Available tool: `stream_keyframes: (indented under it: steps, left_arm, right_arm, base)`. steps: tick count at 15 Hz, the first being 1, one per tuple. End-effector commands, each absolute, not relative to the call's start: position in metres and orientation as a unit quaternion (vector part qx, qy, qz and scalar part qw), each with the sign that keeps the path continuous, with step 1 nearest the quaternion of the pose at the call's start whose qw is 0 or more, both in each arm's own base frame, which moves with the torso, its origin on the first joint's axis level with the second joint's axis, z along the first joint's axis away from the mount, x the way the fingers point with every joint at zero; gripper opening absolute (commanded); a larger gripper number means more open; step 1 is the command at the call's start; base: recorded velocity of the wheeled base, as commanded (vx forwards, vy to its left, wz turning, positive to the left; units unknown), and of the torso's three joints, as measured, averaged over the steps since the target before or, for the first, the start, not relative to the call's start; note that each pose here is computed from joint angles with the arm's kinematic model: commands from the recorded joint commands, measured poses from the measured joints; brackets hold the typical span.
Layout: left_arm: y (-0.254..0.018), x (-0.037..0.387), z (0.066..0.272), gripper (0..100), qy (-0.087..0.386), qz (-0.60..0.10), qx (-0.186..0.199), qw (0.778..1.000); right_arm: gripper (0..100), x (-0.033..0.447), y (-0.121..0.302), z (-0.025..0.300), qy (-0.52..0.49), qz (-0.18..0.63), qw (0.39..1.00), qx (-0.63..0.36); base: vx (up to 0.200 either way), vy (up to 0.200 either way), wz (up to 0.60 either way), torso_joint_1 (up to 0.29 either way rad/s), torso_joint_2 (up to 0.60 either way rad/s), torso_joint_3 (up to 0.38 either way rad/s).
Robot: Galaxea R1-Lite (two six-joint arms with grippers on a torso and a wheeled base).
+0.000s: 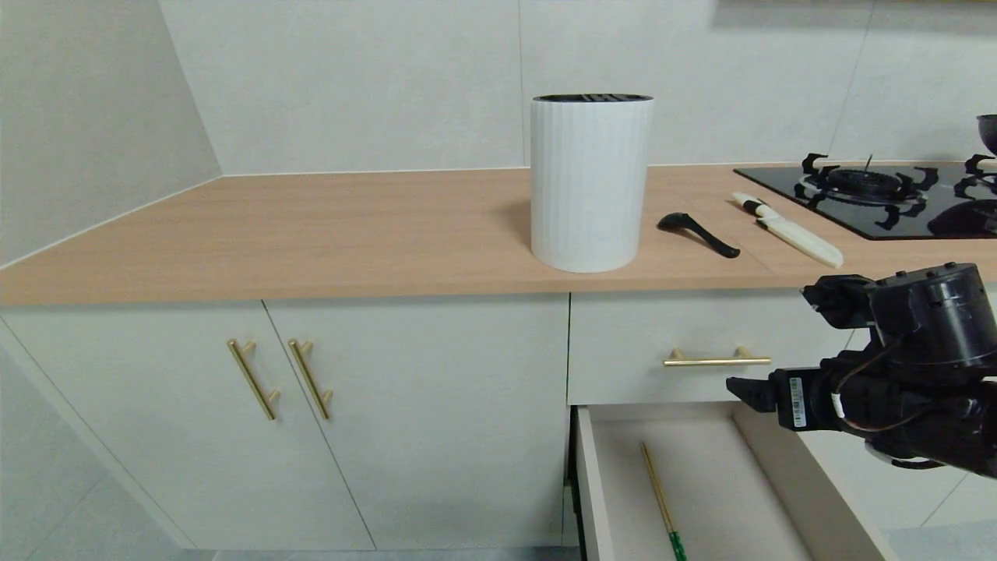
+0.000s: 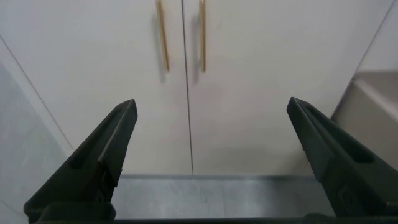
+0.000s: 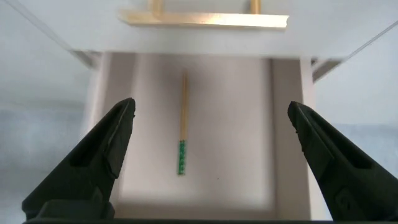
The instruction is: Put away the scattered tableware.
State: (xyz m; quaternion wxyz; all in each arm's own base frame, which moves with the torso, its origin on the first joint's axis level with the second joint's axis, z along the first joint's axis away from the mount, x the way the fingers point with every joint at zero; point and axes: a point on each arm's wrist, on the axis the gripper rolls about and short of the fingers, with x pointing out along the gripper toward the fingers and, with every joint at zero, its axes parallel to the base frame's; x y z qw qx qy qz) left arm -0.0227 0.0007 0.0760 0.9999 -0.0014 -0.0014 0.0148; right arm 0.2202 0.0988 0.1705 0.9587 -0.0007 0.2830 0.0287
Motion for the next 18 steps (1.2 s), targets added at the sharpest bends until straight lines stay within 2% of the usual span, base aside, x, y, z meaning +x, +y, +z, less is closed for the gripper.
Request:
stream_keyframes:
  steps: [1, 15, 18]
  left_arm:
    - [0.0007, -0.0227, 0.0760, 100, -0.002, 0.015, -0.002, 1.000]
    - [0.0007, -0.0227, 0.0760, 100, -0.002, 0.015, -0.002, 1.000]
    - [0.0007, -0.0227, 0.0760, 100, -0.002, 0.015, -0.002, 1.000]
  right_arm:
    - [100, 0.2208, 0.0990, 0.1690, 0.286, 0.028, 0.958, -0.002]
    - [100, 0.2213, 0.0997, 0.1644, 0.294, 0.029, 0.955, -0.009]
    - [100, 0.2210, 0.0996, 0.1628, 0.296, 0.030, 0.955, -0.012]
  base:
    - [0.000, 0.000, 0.00, 0.168, -0.49, -0.300]
    - [0.000, 0.000, 0.00, 0.203, -0.49, -0.282]
    - [0.000, 0.000, 0.00, 0.089, -0.19, -0.105]
